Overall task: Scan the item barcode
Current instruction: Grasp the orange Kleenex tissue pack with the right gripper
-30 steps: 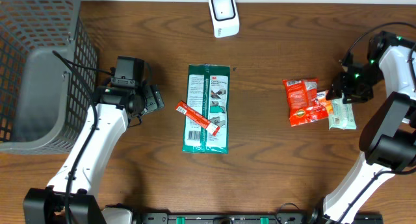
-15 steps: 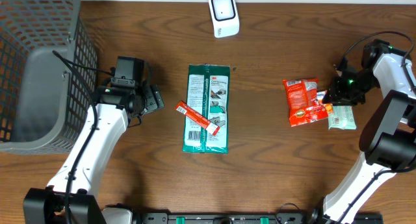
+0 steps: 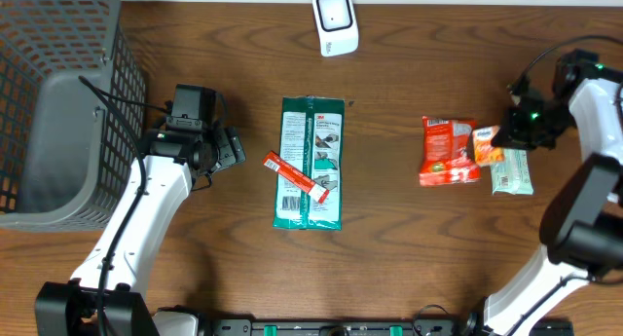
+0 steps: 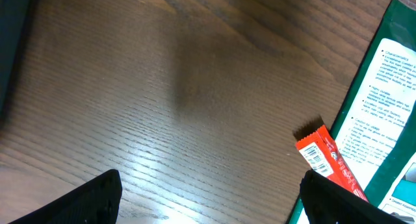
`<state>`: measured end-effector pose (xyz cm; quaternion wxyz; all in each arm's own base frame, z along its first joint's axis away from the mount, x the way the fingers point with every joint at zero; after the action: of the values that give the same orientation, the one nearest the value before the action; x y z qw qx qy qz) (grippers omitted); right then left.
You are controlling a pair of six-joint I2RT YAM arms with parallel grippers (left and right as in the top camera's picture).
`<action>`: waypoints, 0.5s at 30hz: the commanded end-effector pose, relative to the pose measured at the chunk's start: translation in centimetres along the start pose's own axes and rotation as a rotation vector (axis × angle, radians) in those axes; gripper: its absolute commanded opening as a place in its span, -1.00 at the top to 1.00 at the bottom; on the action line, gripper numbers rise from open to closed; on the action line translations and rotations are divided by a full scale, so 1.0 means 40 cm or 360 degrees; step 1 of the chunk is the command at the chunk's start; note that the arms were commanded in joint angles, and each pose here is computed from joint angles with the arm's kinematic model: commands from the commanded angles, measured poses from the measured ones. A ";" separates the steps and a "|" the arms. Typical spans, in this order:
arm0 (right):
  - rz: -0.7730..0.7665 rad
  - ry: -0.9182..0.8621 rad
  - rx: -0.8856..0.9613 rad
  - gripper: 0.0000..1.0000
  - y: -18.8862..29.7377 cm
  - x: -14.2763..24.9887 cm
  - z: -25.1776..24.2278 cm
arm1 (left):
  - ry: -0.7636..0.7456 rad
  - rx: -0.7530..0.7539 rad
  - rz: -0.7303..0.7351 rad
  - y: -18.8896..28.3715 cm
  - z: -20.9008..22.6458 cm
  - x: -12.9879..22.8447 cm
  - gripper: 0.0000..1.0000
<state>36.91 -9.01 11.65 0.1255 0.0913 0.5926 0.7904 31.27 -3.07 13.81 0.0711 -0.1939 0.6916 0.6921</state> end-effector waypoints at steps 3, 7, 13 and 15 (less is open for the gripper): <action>-0.0258 0.0069 -0.0067 0.98 0.147 0.007 0.102 | 0.0014 -0.0013 -0.0009 0.002 0.003 -0.008 -0.77; -0.0304 0.0252 -0.0199 0.97 0.188 0.047 0.227 | 0.0013 -0.0013 -0.0009 0.002 0.003 -0.008 -0.77; -0.0193 0.0368 -0.0230 0.97 0.131 0.112 0.396 | 0.0013 -0.0013 -0.0009 0.002 0.003 -0.008 -0.77; -0.0177 0.0372 -0.0197 0.97 0.093 0.127 0.441 | 0.0013 -0.0013 -0.0009 0.002 0.003 -0.008 -0.77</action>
<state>37.08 4.62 21.00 0.1034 -0.0680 0.5602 0.8191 31.28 -3.07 13.81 0.0713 -0.1941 0.6916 0.6920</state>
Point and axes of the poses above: each gripper's point midway between its finger pads, its own y axis back along the fingers, its own z axis along the line the jaws close on, x = y × z, the point moved 4 cm from there along y, back along the fingers, and after that the axes turned 11 degrees about -y, right-handed, at the moved point
